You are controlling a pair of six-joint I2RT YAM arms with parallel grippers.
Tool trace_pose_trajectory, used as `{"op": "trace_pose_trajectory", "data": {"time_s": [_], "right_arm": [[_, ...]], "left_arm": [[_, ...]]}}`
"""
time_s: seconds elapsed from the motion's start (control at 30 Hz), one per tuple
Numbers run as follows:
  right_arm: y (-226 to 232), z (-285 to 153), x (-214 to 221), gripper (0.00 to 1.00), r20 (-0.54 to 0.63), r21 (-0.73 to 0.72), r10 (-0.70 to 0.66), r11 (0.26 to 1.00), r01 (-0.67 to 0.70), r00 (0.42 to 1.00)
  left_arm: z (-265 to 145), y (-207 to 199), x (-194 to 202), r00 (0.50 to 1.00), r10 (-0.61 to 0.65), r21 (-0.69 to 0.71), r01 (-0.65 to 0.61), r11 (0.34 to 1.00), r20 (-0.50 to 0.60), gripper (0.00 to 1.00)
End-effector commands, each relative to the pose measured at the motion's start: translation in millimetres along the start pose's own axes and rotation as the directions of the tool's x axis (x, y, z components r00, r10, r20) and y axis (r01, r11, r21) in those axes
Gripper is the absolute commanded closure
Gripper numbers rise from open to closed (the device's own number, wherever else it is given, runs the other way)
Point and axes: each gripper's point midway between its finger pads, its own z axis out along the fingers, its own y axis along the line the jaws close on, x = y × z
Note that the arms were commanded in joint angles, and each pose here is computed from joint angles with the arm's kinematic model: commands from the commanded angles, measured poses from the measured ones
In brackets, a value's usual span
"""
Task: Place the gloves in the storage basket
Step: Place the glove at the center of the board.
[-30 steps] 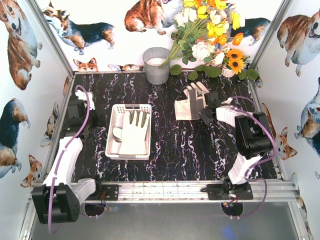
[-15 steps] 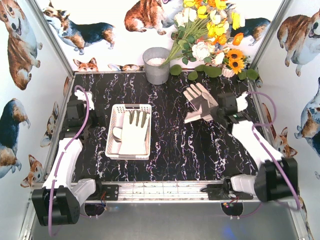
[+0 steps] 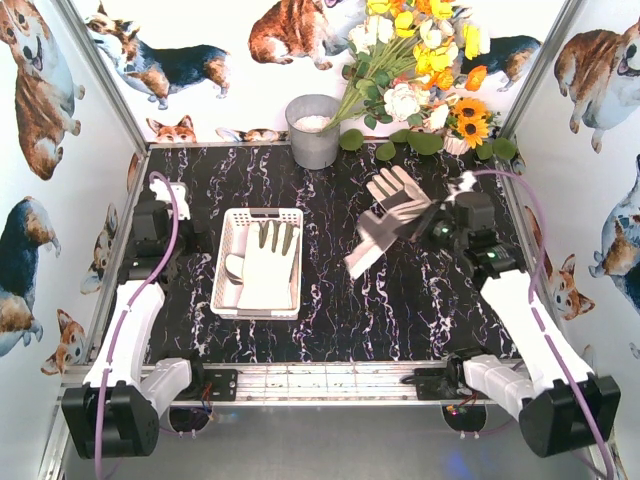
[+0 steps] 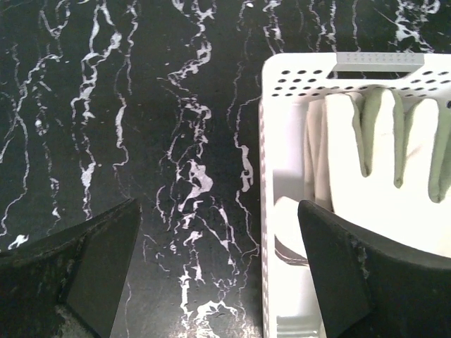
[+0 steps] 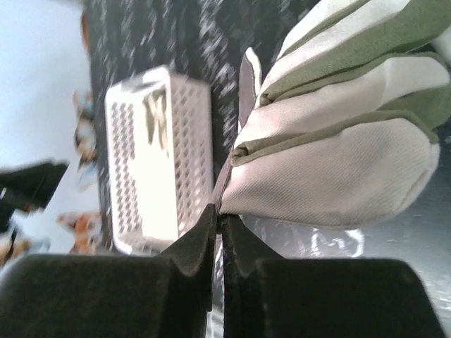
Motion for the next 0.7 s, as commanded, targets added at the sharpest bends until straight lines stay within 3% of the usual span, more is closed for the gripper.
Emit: {"op": "trace_pose_trajectory", "data": {"time_s": [0.0, 0.17, 0.27, 0.37, 0.53, 0.67], "right_arm": [[63.1, -4.0, 38.3, 1.00, -0.203, -0.323, -0.173, 0.941, 0.101, 0.964], [16.0, 17.0, 98.7, 1.00, -0.495, -0.178, -0.127, 0.983, 0.043, 0.860], [-24.7, 25.6, 121.0, 1.00, -0.592, -0.039, -0.090, 0.996, 0.083, 0.801], [-48.3, 34.3, 128.2, 1.00, -0.621, 0.033, -0.080, 0.991, 0.129, 0.780], [-57.8, 58.3, 124.6, 1.00, -0.620, 0.050, -0.094, 0.986, 0.159, 0.779], [-77.0, 71.5, 118.2, 1.00, -0.632, 0.132, -0.098, 0.964, 0.231, 0.769]], "left_arm": [[-1.9, -25.1, -9.1, 0.999, 0.019, 0.094, -0.023, 0.995, 0.039, 0.14], [-11.4, -71.6, -20.0, 0.999, -0.030, 0.126, 0.025, 0.992, 0.038, 0.19], [-23.2, -129.4, -18.6, 0.999, -0.052, 0.228, 0.048, 0.972, 0.012, 0.19], [-30.6, -186.5, -5.6, 0.993, -0.107, 0.356, 0.115, 0.927, -0.041, 0.21], [-30.1, -258.6, 31.9, 0.994, -0.024, 0.414, 0.068, 0.908, -0.109, 0.21], [-28.3, -308.1, 47.2, 0.987, -0.032, 0.496, 0.107, 0.862, -0.158, 0.22]]}}
